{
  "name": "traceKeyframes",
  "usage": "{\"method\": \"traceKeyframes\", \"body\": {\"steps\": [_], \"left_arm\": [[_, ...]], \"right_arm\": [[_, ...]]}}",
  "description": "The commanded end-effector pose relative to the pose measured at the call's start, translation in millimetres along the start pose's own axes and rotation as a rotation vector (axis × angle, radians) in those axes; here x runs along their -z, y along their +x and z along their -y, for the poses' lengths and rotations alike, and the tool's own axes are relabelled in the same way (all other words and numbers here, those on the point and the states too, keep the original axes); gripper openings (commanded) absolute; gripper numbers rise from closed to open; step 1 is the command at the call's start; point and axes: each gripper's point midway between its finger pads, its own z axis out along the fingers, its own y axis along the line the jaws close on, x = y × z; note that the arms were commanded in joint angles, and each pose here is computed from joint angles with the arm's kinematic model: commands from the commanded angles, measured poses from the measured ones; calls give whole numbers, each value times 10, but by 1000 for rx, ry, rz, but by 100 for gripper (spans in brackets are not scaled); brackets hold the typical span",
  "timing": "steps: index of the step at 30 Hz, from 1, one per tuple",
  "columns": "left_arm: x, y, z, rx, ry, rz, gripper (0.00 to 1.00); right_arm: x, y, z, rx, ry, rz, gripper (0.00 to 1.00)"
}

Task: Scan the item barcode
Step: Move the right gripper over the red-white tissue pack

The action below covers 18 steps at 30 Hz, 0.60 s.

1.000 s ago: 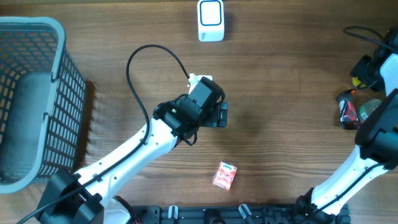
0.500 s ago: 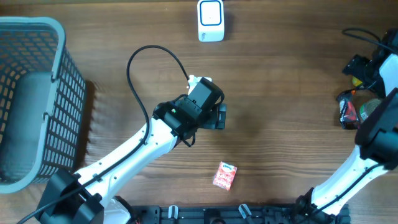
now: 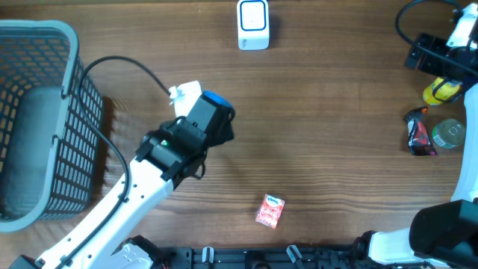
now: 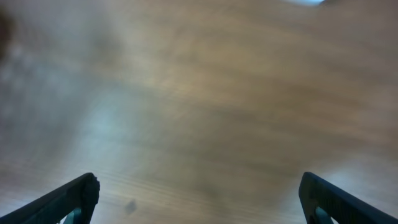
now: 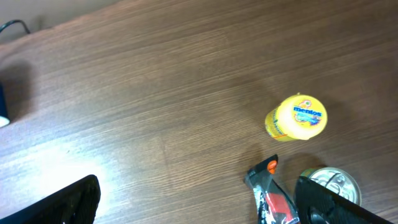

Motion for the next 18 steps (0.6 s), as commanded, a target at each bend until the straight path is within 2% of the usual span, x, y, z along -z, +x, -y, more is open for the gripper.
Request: {"method": "traceKeyframes", "body": {"steps": [1,3,6,9,12,18], "left_arm": [[-6,370,165,-190,116,-179,100],[69,553,347,-303,248,-263,100],[43,524,261,-198,195,-265,100],[9,288,-132,38,-5,-158,100],[195,67,-254,56,-41,-11,100],[706,-337,-552,101,-87,279,100]], "right_arm": [[-44,40,66,-36,36,-19,100],[-44,48,78,-40,45,-21,100],[-43,124,-143,11,-81,-54,100],[21,280,-598,182,-281,-96,100],[163,510,-1133,411,-488,-123,100],[411,1094,-1923,624,-623,-259,100]]}}
